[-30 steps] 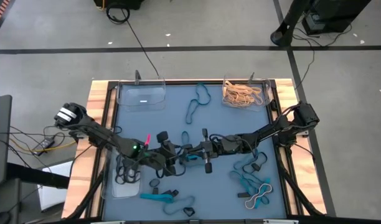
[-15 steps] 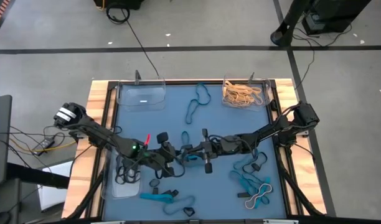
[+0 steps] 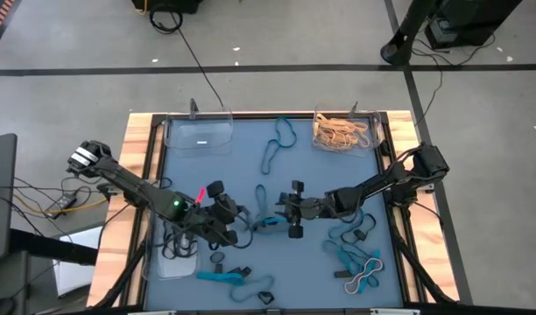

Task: Sort rubber bands into baskets
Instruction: Put the big black rubber band into the bottom left transparent bin

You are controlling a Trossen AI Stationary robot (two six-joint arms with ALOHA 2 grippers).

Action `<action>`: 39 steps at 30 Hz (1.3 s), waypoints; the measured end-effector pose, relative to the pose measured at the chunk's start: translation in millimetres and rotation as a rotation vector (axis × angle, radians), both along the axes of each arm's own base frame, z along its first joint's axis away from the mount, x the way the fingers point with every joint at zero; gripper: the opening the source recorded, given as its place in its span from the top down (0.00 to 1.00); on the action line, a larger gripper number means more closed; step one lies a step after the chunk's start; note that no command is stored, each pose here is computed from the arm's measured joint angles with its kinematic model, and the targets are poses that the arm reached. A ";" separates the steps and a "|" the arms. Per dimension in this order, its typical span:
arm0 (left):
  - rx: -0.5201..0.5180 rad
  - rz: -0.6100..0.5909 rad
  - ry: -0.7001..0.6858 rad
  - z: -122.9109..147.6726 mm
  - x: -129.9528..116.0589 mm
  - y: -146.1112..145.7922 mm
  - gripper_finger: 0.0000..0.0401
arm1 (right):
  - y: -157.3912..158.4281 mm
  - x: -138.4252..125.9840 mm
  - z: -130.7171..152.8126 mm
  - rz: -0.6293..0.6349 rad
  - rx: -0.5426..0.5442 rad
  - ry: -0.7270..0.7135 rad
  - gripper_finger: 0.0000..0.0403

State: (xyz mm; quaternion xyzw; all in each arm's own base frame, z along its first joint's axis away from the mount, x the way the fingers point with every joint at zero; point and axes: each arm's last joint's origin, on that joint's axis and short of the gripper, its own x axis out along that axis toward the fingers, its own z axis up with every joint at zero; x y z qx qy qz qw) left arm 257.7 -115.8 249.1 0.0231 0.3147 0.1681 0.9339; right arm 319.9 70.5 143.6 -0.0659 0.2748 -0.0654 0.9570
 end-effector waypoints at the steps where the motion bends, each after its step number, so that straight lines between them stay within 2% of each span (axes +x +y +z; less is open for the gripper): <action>1: -0.002 -0.002 -0.005 5.1 0.3 -2.0 0.99 | -0.8 -0.5 -0.9 -0.006 0.003 0.010 0.65; 7: 0.013 -0.013 0.052 31.7 -8.4 -12.7 0.99 | -9.4 0.3 -2.4 -0.060 0.038 0.019 0.58; 11: 0.005 0.004 0.128 53.4 -23.5 -19.0 0.99 | -14.3 0.1 -3.8 -0.084 0.047 0.034 0.57; 18: -0.087 0.050 0.245 83.9 -57.5 -30.3 0.99 | -16.0 0.4 -3.9 -0.099 0.063 0.031 0.58; 28: -0.150 0.211 0.460 74.7 -102.4 -38.2 0.99 | -15.0 1.7 -2.6 -0.076 0.085 0.014 0.57; 33: -0.162 0.191 0.502 63.5 -108.4 -44.8 0.99 | -11.4 11.3 -1.2 -0.069 0.202 -0.108 0.56; 36: -0.205 0.188 0.567 51.3 -109.4 -47.5 0.99 | -6.5 18.2 -10.8 -0.028 0.218 -0.138 0.55; 39: -0.228 0.221 0.666 39.1 -114.8 -46.9 0.99 | -2.3 23.7 -24.4 0.008 0.213 -0.108 0.54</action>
